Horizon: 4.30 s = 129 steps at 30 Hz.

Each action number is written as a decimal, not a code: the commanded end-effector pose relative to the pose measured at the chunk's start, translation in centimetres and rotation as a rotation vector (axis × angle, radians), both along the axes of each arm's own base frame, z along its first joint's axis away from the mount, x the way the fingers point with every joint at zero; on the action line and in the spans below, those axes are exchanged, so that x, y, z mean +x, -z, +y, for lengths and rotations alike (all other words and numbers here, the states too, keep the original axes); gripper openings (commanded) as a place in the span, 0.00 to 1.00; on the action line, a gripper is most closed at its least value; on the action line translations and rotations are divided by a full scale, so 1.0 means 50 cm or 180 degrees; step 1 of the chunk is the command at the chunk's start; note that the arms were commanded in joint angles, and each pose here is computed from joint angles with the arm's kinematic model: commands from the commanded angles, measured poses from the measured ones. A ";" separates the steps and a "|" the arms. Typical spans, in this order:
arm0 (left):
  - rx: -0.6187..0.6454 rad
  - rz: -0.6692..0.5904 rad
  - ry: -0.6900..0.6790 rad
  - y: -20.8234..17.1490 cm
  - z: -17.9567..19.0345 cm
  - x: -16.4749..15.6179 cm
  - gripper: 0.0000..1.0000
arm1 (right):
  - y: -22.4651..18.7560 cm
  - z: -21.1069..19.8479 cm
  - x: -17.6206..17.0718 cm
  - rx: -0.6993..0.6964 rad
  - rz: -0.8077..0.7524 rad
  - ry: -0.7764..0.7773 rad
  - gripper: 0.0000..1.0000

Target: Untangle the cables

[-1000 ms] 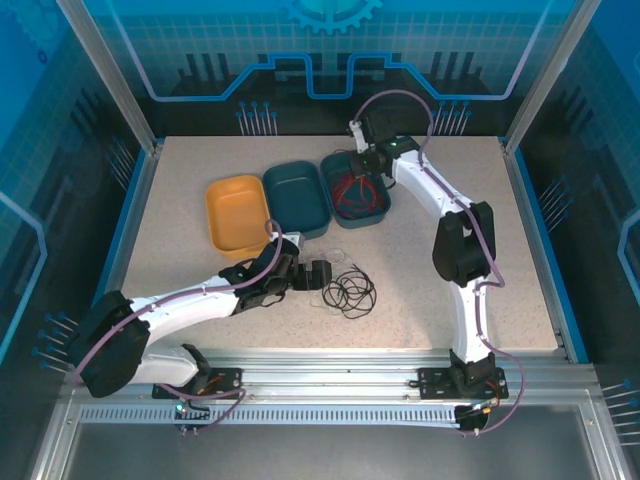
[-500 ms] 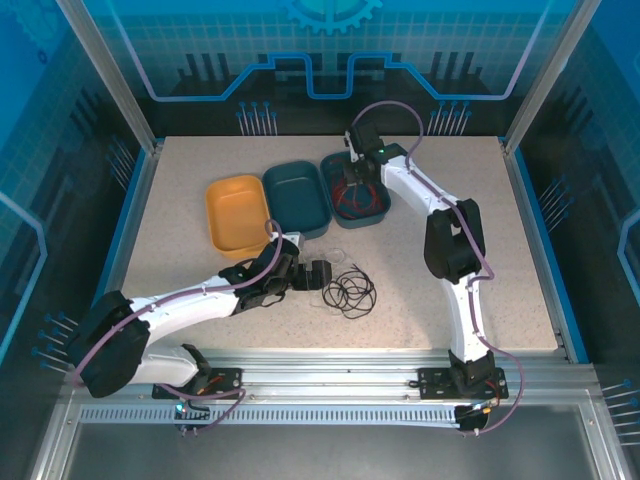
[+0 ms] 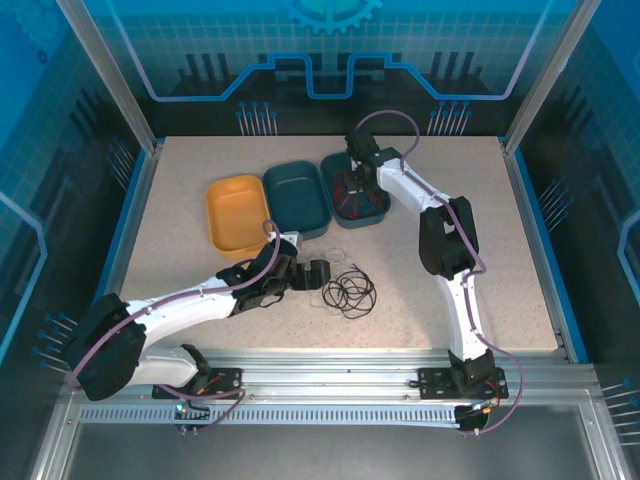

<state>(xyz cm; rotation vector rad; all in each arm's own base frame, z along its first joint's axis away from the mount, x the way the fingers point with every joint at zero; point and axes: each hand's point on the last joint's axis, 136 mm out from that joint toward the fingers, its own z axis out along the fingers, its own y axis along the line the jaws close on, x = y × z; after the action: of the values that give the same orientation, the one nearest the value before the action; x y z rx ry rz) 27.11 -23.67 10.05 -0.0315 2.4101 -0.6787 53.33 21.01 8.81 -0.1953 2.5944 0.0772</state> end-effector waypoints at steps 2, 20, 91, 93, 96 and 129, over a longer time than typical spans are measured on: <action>0.0065 0.0010 -0.0045 0.007 0.017 -0.009 0.99 | -0.002 -0.012 0.003 -0.0016 0.0048 0.0081 0.11; 0.0047 -0.0071 -0.0090 -0.010 0.026 -0.010 0.99 | -0.132 -0.028 -0.023 0.0041 -0.0277 0.0085 0.45; 0.1010 0.0615 -0.0538 0.079 0.046 0.151 0.00 | -0.115 -0.202 -0.517 0.0238 -0.0301 0.1106 1.00; 0.0973 0.0546 -0.0494 0.060 0.042 0.146 0.00 | -0.116 -0.200 -0.515 0.0246 -0.0310 0.1093 1.00; 0.0914 0.0413 -0.0393 0.019 0.031 0.135 0.00 | -0.115 -0.197 -0.512 0.0251 -0.0313 0.1081 1.00; 0.0158 -0.1952 0.0526 -0.535 -0.006 0.080 0.00 | -0.130 -0.178 -0.502 0.0665 -0.0451 0.0955 1.00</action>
<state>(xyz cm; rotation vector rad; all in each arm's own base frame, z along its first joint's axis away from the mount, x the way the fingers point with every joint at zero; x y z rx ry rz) 31.29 -23.69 34.67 0.2703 1.9318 -0.5927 27.69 10.95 14.54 0.2852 2.4360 0.1246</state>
